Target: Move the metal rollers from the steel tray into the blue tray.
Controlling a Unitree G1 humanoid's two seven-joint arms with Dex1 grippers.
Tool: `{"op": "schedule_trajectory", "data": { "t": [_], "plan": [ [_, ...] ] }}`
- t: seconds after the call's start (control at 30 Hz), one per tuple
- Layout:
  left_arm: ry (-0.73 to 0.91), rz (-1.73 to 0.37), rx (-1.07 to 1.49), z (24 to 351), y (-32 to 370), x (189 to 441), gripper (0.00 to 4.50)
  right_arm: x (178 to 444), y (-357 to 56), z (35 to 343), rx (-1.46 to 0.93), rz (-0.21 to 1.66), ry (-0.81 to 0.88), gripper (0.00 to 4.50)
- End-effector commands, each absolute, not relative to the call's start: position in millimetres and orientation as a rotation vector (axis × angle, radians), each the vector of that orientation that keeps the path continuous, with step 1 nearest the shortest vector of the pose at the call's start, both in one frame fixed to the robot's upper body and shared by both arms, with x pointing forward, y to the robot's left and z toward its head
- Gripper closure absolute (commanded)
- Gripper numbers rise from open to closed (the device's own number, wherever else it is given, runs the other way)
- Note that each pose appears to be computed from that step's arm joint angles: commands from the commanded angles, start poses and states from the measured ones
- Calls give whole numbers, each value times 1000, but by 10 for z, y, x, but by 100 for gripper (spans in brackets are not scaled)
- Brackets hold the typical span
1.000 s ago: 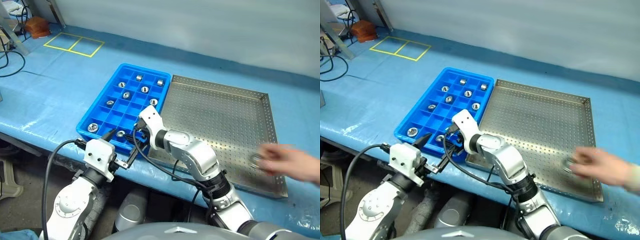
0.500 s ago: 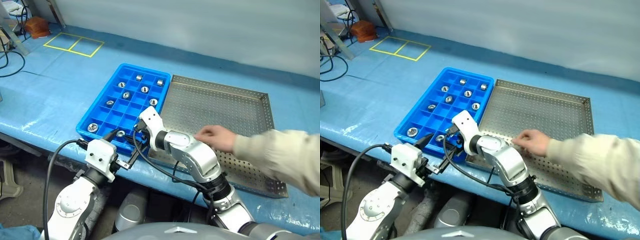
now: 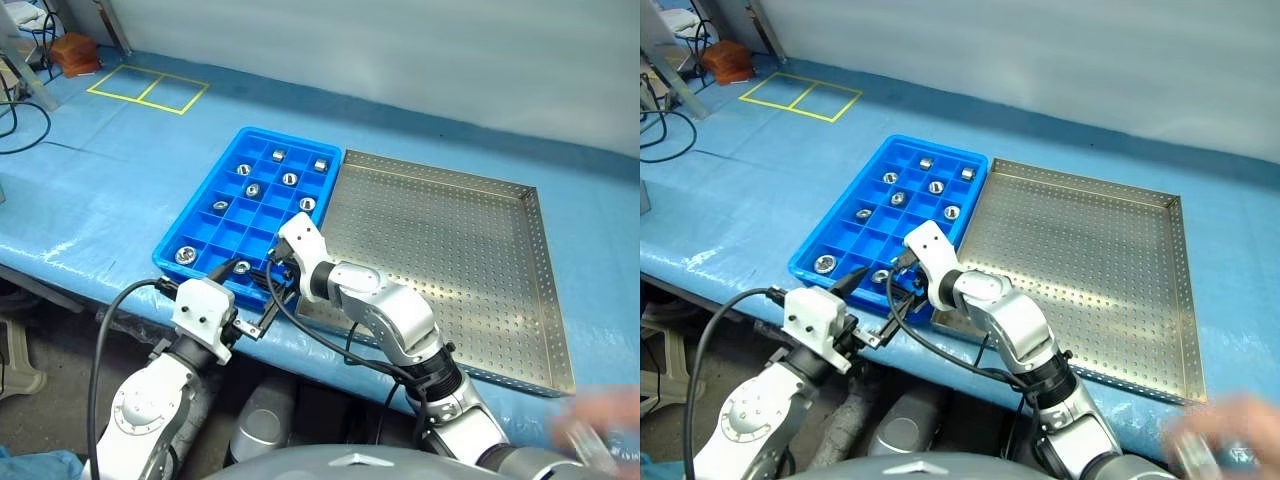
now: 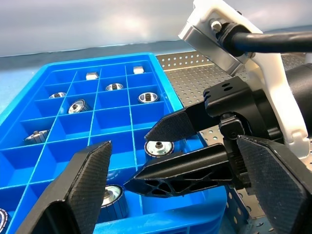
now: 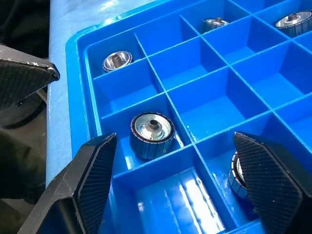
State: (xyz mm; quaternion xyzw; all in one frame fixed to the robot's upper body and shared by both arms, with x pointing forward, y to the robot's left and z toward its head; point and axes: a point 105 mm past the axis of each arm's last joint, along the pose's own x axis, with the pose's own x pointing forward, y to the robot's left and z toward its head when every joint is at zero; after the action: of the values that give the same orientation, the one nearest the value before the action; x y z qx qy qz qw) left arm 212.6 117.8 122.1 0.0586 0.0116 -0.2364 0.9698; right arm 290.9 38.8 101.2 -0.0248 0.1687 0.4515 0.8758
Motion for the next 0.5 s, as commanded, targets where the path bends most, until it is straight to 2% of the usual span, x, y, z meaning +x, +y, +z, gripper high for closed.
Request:
{"op": "schedule_trajectory", "data": {
  "t": [0.03, 0.37, 0.5],
  "plan": [
    [3, -494, 111, 1254, 1135, 2141, 0, 2931, 370, 1100, -45, 937, 316, 47],
    [3, -505, 95, 1257, 1119, 2149, 0, 2970, 339, 1141, -54, 916, 306, 47],
    [12, -530, 86, 1234, 1084, 2152, 0, 3029, 303, 1318, -13, 877, 228, 47]
  ]
}}
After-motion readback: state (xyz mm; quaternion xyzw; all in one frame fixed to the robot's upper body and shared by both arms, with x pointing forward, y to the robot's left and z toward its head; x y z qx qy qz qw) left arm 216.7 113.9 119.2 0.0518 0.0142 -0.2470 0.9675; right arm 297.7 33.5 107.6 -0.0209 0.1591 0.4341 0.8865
